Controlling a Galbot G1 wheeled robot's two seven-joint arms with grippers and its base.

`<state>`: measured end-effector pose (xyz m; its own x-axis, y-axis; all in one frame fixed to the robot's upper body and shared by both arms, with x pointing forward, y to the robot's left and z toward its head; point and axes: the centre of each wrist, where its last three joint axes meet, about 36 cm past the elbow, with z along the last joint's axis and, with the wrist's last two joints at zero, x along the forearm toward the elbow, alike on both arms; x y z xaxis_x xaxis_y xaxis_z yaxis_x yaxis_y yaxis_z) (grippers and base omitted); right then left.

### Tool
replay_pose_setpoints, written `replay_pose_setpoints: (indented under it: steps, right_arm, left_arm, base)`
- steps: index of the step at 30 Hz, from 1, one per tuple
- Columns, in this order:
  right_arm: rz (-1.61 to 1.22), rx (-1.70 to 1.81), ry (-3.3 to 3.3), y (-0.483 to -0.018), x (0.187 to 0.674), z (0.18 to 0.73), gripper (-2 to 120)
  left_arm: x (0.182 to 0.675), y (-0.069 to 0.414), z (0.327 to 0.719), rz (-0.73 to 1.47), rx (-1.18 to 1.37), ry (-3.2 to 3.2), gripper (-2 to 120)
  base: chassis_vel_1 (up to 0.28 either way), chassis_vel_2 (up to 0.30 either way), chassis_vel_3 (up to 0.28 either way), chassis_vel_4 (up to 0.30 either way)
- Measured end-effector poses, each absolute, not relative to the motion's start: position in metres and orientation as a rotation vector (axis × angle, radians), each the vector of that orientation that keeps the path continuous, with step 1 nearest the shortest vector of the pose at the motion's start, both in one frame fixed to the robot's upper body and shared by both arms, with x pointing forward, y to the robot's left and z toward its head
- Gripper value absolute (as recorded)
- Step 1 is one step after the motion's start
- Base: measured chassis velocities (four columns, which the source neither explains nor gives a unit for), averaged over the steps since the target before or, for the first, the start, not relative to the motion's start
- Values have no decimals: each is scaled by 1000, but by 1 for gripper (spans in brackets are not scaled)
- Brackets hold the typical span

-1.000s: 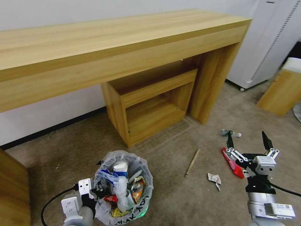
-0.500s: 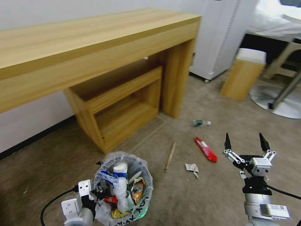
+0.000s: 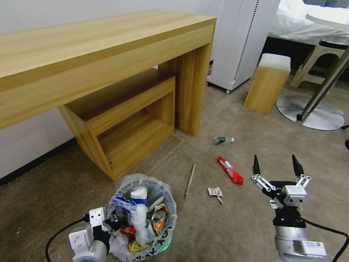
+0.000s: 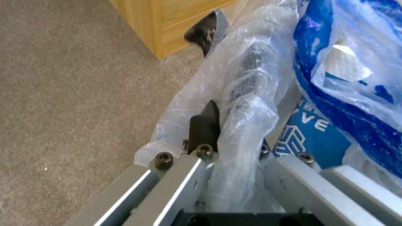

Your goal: Pick up the trash bin and place the garbage on the floor into it.

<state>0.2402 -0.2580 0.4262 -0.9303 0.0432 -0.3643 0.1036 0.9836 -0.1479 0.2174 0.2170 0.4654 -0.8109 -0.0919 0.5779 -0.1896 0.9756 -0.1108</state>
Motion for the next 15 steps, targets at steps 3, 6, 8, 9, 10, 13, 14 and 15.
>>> replay_pose_setpoints:
  steps: [3,6,8,9,10,13,14,15]
  right_arm:
    - [-244,93,2765,-257,240,425,100]
    - [-249,89,2763,-257,240,425,100]
    - [-250,86,2760,-257,240,425,100]
    - [-249,76,2755,-257,240,424,100]
    - [-248,70,2751,-258,240,423,100]
    - [-251,47,2741,-260,241,424,100]
    - [-255,44,2739,-261,241,424,100]
    - [-255,42,2736,-262,243,425,100]
  left_arm:
    - [216,218,465,219,202,-2519,1]
    - [216,217,465,222,204,-2521,1]
    - [216,217,465,222,206,-2524,1]
    - [217,217,464,224,210,-2528,1]
    - [217,217,464,224,211,-2529,1]
    - [217,217,463,226,216,-2533,1]
    - [217,217,463,227,217,-2535,1]
    - [217,218,463,226,218,-2536,1]
  base:
    - [-99,112,119,-117]
    - [-188,188,195,-199]
    - [-199,229,223,-237]
    - [-238,229,250,-262]
    - [-226,224,250,-246]
    - [-234,224,237,-233]
    - [-178,181,163,-207]
    - [-178,92,125,-133]
